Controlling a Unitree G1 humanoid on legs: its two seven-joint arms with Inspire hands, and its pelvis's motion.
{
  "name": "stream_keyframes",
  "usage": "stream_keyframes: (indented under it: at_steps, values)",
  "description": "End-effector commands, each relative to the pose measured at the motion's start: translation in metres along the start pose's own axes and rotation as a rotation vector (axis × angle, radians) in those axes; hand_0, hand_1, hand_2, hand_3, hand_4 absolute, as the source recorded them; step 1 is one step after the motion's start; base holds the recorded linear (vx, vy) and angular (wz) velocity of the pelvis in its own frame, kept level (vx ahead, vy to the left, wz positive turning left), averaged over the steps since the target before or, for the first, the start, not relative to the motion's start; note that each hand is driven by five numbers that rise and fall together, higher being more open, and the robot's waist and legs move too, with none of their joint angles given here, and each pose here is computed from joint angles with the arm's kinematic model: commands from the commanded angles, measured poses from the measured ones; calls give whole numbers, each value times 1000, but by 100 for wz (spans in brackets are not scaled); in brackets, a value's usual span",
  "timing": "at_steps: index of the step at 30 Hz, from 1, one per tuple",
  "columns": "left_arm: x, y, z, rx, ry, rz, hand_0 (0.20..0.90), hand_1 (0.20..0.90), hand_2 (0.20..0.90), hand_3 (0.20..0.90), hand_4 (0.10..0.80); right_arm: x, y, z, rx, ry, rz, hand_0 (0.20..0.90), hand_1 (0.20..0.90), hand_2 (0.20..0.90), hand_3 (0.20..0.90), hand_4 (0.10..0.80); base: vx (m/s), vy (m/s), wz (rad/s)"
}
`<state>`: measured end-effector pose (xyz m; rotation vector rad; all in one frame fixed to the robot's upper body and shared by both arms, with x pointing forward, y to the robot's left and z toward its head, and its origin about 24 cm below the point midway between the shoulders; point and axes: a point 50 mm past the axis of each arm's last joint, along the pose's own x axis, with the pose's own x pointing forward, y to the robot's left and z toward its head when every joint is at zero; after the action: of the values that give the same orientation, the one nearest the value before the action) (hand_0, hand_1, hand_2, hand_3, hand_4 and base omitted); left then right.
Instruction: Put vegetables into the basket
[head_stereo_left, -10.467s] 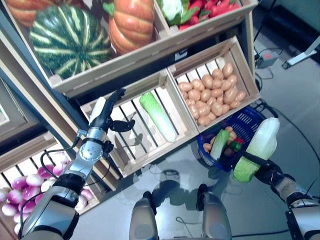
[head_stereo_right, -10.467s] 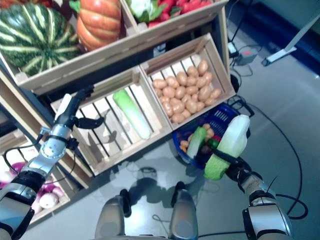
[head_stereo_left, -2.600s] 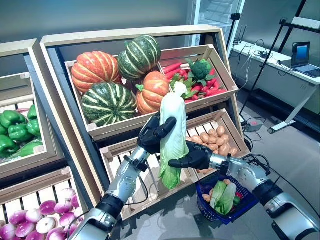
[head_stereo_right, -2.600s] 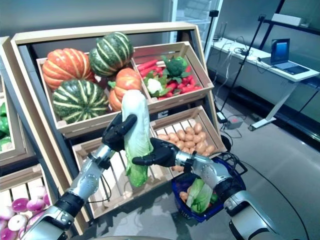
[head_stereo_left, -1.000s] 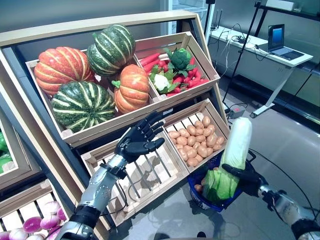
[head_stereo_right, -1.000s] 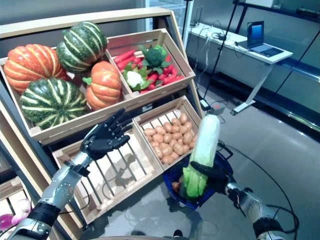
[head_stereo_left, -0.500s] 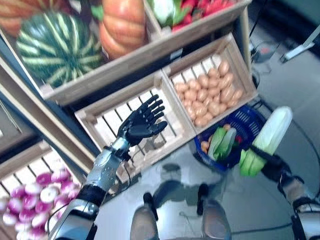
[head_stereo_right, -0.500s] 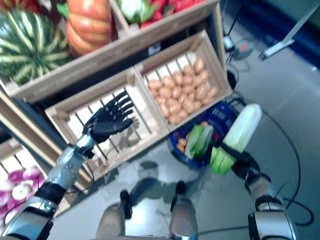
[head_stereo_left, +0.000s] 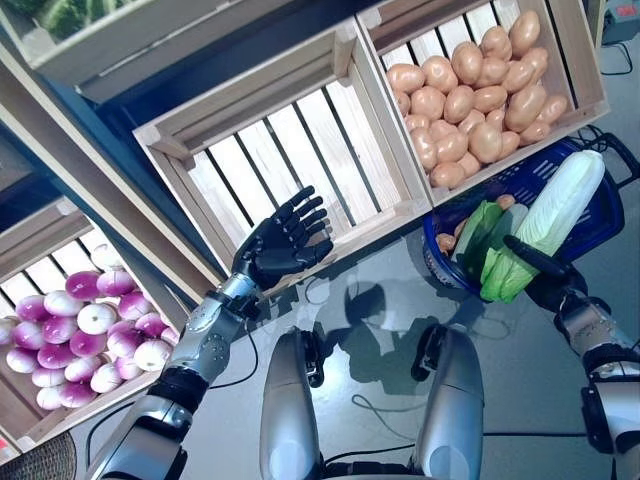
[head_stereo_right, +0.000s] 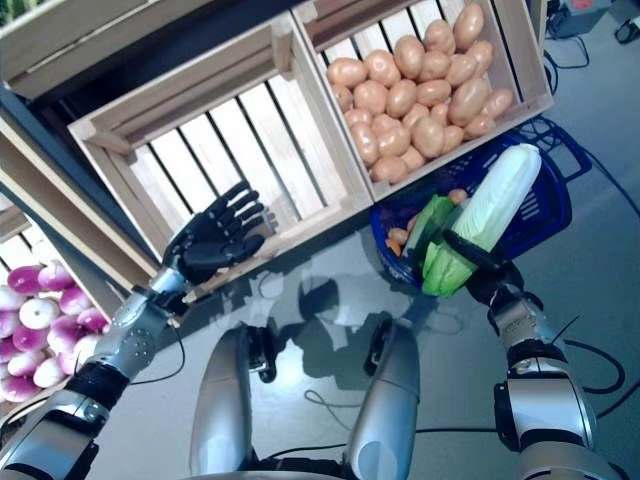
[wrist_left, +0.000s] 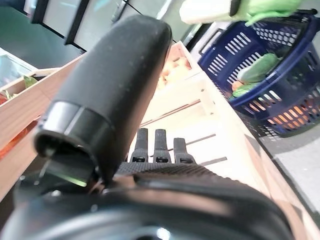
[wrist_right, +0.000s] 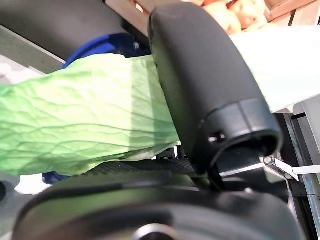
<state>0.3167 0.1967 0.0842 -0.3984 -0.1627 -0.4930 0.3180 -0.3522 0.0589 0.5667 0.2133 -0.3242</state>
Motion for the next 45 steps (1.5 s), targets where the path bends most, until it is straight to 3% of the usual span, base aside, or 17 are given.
stream_keyframes:
  at_steps: [1, 5, 6, 7, 32, 41, 45]
  values:
    - [20, -22, 52, 24, -267, -129, 900, 900, 900, 900, 800, -4, 4, 63, 61, -225, -5, 300, 300, 300, 300, 400, -62, -18, 3]
    - [26, -31, 60, 14, -296, -160, 900, 900, 900, 900, 800, -3, 14, 77, 87, -279, 15, 300, 300, 300, 300, 400, -76, -21, 6]
    - [26, -34, 60, 20, -296, -173, 900, 900, 900, 900, 800, -3, 15, 81, 89, -286, -9, 493, 493, 493, 493, 529, -77, -15, 10]
    - [26, -35, 61, 23, -295, -177, 900, 900, 900, 900, 800, -3, 15, 82, 91, -292, -14, 900, 900, 900, 900, 800, -76, -10, 13]
    - [15, -25, 52, -1, -257, -129, 900, 900, 900, 900, 800, -10, -6, 79, 131, -303, -75, 900, 900, 900, 900, 800, 10, 15, -1]
    - [11, -17, 41, 8, -204, -96, 900, 900, 900, 900, 800, -8, -11, 51, 80, -192, -75, 900, 900, 900, 900, 800, 81, 5, -5]
    - [13, -17, 39, 4, -187, -88, 900, 900, 900, 900, 800, -9, -19, 41, 18, -136, -170, 900, 900, 900, 900, 800, 95, -44, 1]
